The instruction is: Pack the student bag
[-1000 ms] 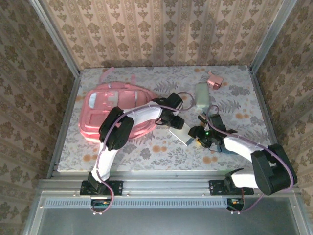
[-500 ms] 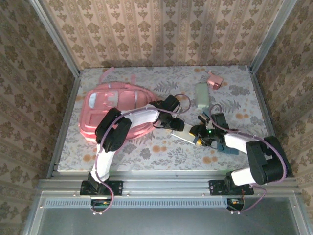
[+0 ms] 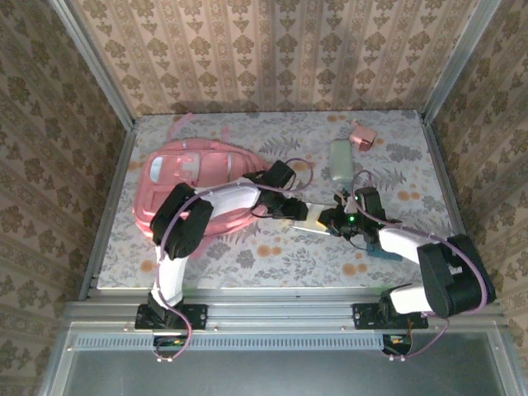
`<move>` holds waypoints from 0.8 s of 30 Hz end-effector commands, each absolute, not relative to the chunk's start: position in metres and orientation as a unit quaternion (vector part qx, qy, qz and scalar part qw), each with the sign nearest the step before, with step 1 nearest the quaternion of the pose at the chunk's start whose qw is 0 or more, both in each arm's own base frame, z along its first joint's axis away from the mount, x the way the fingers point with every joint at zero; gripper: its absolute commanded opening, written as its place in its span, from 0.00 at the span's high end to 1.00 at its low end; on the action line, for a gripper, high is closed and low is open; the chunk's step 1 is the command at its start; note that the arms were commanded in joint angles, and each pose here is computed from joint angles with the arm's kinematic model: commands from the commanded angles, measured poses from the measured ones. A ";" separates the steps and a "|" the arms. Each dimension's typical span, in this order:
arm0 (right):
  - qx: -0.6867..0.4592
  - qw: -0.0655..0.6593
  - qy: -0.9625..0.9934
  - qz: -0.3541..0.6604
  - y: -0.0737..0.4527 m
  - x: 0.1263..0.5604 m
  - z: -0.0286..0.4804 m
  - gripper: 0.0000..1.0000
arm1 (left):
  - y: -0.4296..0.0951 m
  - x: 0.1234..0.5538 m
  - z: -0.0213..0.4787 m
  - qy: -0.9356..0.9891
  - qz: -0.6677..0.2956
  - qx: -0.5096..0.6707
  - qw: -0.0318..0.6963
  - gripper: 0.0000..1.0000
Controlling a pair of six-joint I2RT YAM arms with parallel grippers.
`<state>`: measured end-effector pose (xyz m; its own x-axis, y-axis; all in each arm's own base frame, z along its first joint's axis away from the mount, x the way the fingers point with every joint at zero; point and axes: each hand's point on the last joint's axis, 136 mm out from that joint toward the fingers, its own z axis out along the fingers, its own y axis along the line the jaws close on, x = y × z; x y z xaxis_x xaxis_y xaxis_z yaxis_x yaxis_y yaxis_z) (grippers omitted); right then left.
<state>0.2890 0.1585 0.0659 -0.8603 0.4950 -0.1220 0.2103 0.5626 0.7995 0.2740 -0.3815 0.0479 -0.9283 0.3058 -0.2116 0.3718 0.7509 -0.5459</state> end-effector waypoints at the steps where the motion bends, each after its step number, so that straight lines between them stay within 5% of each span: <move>1: 0.193 0.196 0.869 0.412 0.153 0.288 0.083 0.95 | -0.369 0.283 0.082 0.921 -0.360 0.138 0.058 0.41; 14: 0.068 0.291 0.777 0.554 0.184 0.279 0.227 1.00 | -0.352 0.268 0.221 0.818 -0.541 0.162 0.111 0.25; 24: -0.022 0.296 0.724 0.623 0.219 0.253 0.293 0.99 | -0.323 0.263 0.248 0.804 -0.552 0.175 0.134 0.24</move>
